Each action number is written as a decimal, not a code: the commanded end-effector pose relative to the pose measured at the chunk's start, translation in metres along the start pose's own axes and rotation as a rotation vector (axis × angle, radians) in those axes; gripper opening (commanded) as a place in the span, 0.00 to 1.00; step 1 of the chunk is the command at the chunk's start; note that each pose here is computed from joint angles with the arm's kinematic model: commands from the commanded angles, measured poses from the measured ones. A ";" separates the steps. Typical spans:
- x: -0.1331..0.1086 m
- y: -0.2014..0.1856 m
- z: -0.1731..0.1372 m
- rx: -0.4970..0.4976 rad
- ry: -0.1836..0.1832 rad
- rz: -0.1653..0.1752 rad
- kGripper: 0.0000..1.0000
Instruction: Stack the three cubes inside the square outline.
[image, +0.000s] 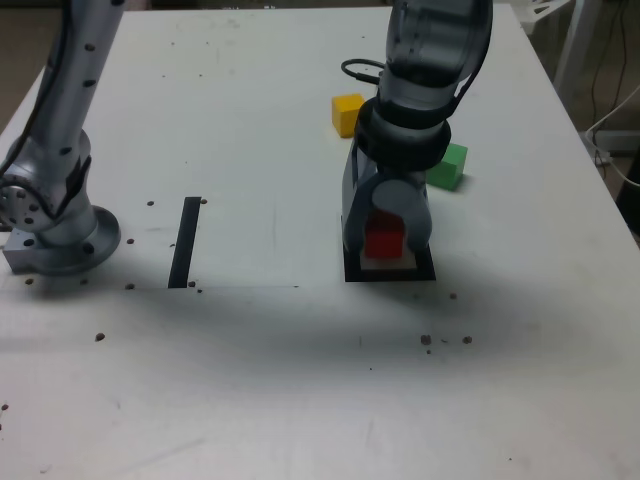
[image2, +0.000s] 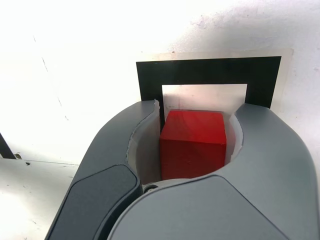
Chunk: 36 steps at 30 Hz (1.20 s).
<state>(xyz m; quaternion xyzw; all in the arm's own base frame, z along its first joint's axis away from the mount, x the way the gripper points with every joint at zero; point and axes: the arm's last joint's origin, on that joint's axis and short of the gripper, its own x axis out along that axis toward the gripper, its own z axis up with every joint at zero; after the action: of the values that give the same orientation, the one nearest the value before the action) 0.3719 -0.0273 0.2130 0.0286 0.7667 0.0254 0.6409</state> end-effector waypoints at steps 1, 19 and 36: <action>0.003 -0.001 0.001 0.000 0.006 0.002 0.34; 0.002 0.001 -0.011 -0.003 -0.010 0.007 0.99; -0.037 0.068 -0.073 -0.102 -0.034 0.111 1.00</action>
<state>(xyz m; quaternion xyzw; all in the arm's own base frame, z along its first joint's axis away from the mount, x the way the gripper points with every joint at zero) 0.3095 0.0329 0.2643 0.0420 0.7525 0.0945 0.6504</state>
